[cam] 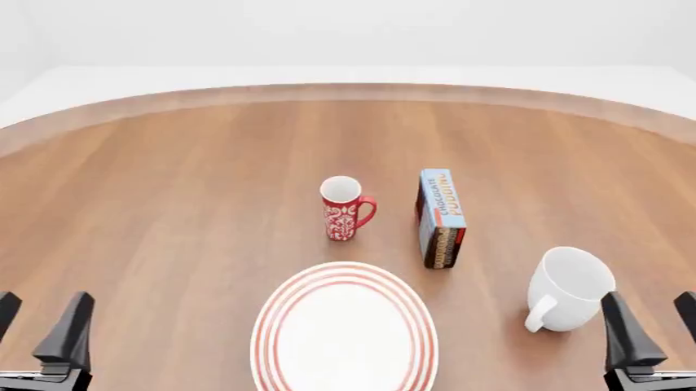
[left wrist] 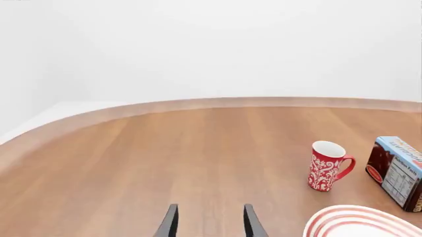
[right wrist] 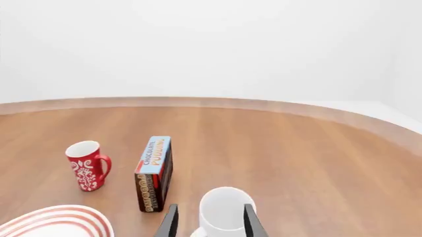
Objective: Pick up the white mug and put it on the plate, and put the chocolate pudding to the right of the plate.
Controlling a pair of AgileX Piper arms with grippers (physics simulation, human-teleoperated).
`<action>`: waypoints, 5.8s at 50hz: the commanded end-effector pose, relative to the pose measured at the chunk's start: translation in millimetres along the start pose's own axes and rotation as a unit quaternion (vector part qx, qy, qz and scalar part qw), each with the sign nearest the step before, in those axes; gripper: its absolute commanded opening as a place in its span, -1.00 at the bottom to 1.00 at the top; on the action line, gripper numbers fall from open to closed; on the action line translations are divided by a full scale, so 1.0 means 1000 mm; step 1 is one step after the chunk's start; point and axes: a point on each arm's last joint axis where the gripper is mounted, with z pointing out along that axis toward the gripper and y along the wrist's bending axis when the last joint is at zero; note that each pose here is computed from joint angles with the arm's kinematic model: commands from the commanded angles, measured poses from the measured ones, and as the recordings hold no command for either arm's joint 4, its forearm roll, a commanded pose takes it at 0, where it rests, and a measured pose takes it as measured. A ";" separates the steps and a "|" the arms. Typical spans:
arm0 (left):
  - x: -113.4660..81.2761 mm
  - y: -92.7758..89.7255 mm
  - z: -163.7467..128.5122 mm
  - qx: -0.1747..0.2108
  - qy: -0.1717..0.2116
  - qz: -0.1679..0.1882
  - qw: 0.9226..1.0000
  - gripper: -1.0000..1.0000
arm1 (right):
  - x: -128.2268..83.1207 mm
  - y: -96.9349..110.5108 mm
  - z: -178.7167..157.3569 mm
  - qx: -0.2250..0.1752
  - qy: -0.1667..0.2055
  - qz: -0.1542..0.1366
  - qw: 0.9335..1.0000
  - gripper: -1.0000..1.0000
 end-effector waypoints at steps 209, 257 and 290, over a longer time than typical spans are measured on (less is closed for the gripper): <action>-0.045 -0.218 0.123 0.438 0.043 0.072 0.895 1.00 | -0.003 0.001 0.000 -0.011 -0.006 0.017 1.000 1.00; -0.032 -0.282 0.113 0.503 0.083 0.091 0.855 1.00 | -0.002 0.001 0.000 -0.011 -0.007 0.018 1.000 1.00; -0.022 -0.313 0.108 0.527 0.114 0.097 0.837 1.00 | -0.003 0.001 0.000 -0.013 -0.007 0.019 1.000 1.00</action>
